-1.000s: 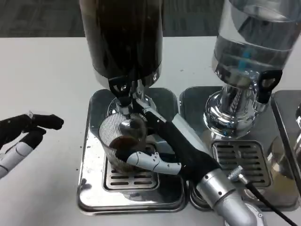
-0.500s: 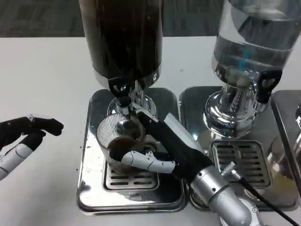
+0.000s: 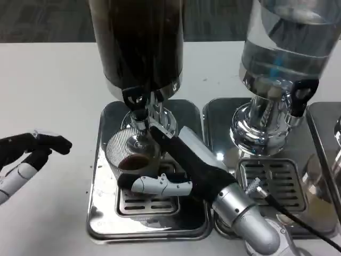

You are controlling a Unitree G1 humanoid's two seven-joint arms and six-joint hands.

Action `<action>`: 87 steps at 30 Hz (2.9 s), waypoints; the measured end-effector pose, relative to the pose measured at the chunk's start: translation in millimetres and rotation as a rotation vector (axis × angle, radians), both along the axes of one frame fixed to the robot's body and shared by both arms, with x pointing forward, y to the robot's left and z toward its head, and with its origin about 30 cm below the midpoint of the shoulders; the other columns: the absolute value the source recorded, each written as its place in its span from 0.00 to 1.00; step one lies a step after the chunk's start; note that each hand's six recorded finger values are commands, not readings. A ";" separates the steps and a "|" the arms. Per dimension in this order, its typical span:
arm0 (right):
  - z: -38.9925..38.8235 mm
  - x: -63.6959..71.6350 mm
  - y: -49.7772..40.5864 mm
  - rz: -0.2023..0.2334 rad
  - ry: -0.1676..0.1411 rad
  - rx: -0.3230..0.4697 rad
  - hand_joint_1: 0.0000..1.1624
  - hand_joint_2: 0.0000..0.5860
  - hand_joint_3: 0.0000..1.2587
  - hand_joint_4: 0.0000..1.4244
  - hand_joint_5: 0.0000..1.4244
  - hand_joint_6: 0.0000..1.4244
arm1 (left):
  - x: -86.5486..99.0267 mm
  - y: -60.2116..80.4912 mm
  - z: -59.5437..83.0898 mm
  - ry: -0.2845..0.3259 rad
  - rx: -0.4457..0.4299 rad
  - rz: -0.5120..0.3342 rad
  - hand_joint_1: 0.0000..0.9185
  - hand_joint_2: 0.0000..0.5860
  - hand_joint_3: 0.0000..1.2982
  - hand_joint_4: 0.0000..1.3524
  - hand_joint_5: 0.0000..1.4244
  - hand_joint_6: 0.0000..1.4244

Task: Grasp the cup under the faucet to collect the drink, then remove the cup.

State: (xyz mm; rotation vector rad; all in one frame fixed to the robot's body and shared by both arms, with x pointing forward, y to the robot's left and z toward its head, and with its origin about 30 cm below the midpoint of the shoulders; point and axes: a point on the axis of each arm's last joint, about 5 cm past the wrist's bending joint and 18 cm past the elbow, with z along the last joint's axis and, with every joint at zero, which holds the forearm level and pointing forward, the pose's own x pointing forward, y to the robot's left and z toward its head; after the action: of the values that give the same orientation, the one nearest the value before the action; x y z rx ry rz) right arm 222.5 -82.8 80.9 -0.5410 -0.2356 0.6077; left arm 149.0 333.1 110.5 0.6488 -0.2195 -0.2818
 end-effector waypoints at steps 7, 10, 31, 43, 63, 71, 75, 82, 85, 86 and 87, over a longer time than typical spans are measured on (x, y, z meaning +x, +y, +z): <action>-0.1 0.6 0.8 -0.005 -0.010 -0.009 0.29 0.01 0.01 0.02 0.13 0.17 | -0.1 0.0 0.1 -0.003 0.001 -0.001 0.00 0.30 0.41 0.36 0.25 0.28; -0.2 0.2 1.6 0.000 -0.017 -0.022 0.30 0.00 0.02 0.02 0.14 0.18 | -0.1 0.1 0.1 -0.004 -0.001 0.000 0.00 0.31 0.42 0.36 0.25 0.29; 4.1 -2.2 0.6 -0.011 -0.077 -0.108 0.30 0.00 0.04 0.05 0.17 0.23 | 0.7 0.9 -3.5 0.015 -0.016 0.002 0.00 0.33 0.43 0.36 0.26 0.30; 4.4 -3.7 3.9 -0.024 -0.096 -0.130 0.27 0.00 0.07 0.07 0.21 0.28 | 2.5 0.7 -3.0 0.007 -0.016 -0.001 0.00 0.35 0.43 0.37 0.26 0.30; 6.6 -6.0 11.0 -0.025 -0.123 -0.193 0.25 0.00 0.08 0.09 0.23 0.32 | 2.3 1.1 -2.7 0.000 -0.027 0.003 0.00 0.37 0.45 0.37 0.26 0.29; 7.8 -6.5 13.2 -0.040 -0.132 -0.220 0.27 0.00 0.11 0.12 0.28 0.36 | 2.2 1.1 -2.8 0.000 -0.027 0.003 0.00 0.38 0.45 0.37 0.26 0.29; 8.9 -9.9 16.2 -0.055 -0.160 -0.236 0.28 0.02 0.15 0.17 0.33 0.45 | 2.2 1.0 -2.9 0.001 -0.027 0.003 0.00 0.38 0.46 0.37 0.26 0.29; 7.3 -18.7 21.2 -0.075 -0.214 -0.267 0.31 0.08 0.21 0.22 0.39 0.53 | 2.2 0.9 -3.0 0.001 -0.027 0.001 0.00 0.38 0.46 0.37 0.26 0.29; 6.0 -20.0 21.3 -0.080 -0.238 -0.282 0.34 0.11 0.21 0.23 0.42 0.58 | 2.2 0.7 -2.9 -0.003 -0.025 -0.001 0.00 0.38 0.46 0.37 0.26 0.29; 5.3 -20.7 21.1 -0.084 -0.247 -0.287 0.34 0.12 0.21 0.23 0.42 0.59 | 2.1 0.6 -2.7 -0.005 -0.023 -0.003 0.00 0.38 0.46 0.37 0.26 0.29; 4.7 -21.3 21.0 -0.087 -0.250 -0.285 0.35 0.13 0.22 0.23 0.43 0.60 | 2.1 0.6 -2.7 -0.006 -0.023 -0.003 0.00 0.38 0.46 0.37 0.26 0.29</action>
State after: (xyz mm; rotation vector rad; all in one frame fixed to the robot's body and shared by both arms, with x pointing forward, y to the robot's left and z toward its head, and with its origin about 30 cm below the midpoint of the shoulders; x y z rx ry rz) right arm 201.2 -61.8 85.6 -0.9003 -0.3615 0.4905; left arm 151.1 333.6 107.9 0.6270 -0.2298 -0.2802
